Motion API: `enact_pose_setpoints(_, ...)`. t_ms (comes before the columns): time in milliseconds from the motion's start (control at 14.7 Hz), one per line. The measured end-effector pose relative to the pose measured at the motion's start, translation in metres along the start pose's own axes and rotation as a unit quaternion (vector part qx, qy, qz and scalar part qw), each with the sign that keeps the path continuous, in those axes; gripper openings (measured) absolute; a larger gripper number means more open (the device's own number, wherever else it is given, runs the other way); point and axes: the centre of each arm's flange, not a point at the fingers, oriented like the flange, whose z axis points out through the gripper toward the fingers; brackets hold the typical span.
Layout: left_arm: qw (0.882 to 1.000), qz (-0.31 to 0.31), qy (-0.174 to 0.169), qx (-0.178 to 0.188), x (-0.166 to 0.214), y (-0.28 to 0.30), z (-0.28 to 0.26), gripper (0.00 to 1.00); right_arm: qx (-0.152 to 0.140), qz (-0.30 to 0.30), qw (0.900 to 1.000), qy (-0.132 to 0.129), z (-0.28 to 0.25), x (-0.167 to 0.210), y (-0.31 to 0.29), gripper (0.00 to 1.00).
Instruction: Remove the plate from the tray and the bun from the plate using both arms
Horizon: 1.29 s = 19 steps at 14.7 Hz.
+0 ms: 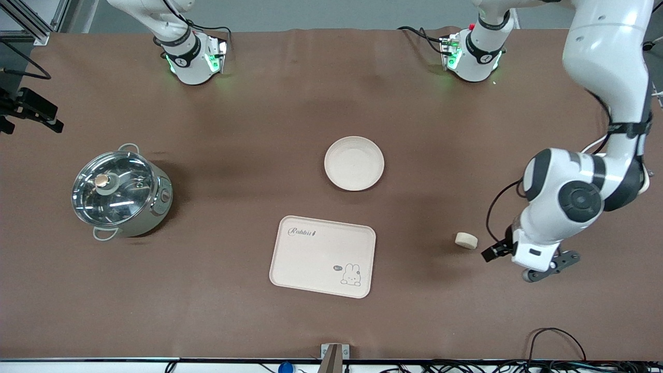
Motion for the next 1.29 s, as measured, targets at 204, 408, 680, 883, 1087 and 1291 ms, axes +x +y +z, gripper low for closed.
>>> enact_pose_setpoints(204, 0.999, 0.037, 0.012, 0.009, 0.005, -0.02, -0.049, 1.0, 0.0, 0.0, 1.0, 0.0, 0.0, 0.0, 0.0, 1.0)
enact_pose_setpoints(408, 0.999, 0.048, -0.002, 0.011, -0.01, -0.026, -0.112, 1.0, 0.0, 0.0, 1.0, 0.0, 0.0, 0.0, 0.0, 1.0)
enact_pose_setpoints(680, 0.994, 0.108, -0.029, 0.005, -0.047, -0.047, -0.213, 1.0, 0.0, 0.0, 1.0, 0.0, 0.0, 0.0, 0.0, 1.0)
enact_pose_setpoints(883, 0.988, 0.153, -0.037, -0.006, -0.066, -0.078, -0.266, 1.0, 0.0, 0.0, 1.0, 0.0, 0.0, 0.0, 0.0, 1.0)
enact_pose_setpoints(1087, 0.984, 0.167, -0.062, -0.007, -0.077, -0.107, -0.285, 1.0, 0.0, -0.001, 1.0, 0.0, 0.0, 0.0, -0.001, 1.0)
enact_pose_setpoints(1291, 0.982, 0.173, -0.079, -0.002, -0.091, -0.112, -0.298, 1.0, 0.0, -0.001, 1.0, 0.0, 0.0, 0.0, -0.001, 1.0)
